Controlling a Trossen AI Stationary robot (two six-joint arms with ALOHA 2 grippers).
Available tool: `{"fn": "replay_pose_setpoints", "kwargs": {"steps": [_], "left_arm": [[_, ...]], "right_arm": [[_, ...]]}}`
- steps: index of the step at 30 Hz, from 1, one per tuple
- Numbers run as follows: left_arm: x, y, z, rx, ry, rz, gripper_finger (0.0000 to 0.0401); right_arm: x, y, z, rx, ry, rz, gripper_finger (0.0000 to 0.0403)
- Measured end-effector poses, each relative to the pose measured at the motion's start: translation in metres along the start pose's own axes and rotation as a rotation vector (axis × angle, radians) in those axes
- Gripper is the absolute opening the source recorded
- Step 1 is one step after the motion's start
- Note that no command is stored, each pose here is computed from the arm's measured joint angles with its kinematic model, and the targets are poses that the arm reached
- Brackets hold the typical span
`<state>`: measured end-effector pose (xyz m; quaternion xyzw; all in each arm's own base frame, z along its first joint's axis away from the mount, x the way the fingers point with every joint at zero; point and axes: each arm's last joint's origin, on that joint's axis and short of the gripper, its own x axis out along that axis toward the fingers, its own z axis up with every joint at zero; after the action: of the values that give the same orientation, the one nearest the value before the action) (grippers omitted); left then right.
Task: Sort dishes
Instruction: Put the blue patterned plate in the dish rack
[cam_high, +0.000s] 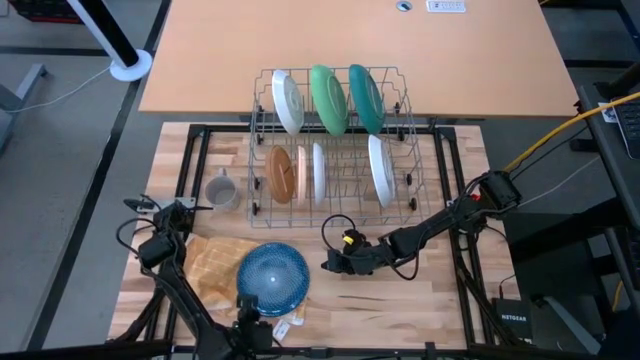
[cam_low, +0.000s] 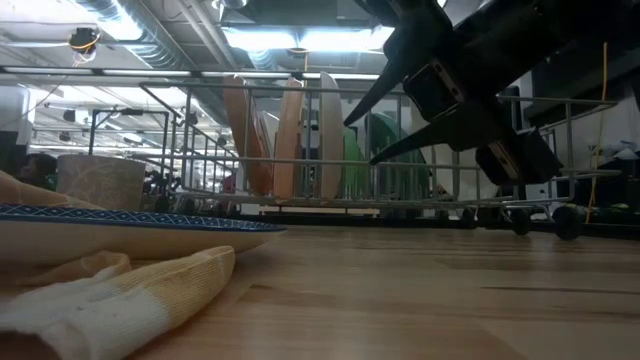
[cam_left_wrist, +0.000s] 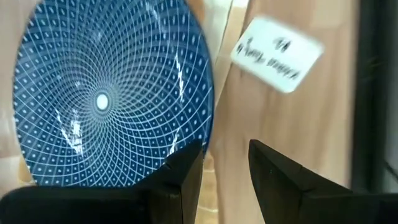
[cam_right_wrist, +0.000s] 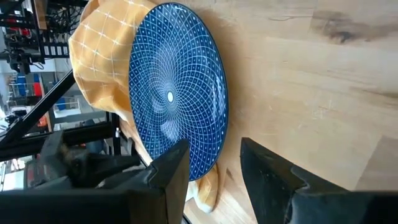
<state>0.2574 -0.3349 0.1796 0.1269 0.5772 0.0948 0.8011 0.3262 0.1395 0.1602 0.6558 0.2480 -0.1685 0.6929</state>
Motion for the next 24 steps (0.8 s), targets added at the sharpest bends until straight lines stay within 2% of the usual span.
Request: {"fn": "replay_pose_setpoints", "kwargs": {"steps": [9,17,24], "left_arm": [[0.021,0.008,-0.009,-0.011,0.045,0.089,0.0123],[0.044,0.010,-0.013,0.017,0.028,0.088,0.0123],[0.052,0.017,-0.010,0.001,0.014,0.125,0.0123]], "right_arm": [[0.000,0.000,0.000,0.000,0.010,-0.001,0.0147],[0.000,0.000,0.000,0.000,0.010,-0.001,0.0147],[0.000,0.000,0.000,0.000,0.009,-0.001,0.0147]]}}
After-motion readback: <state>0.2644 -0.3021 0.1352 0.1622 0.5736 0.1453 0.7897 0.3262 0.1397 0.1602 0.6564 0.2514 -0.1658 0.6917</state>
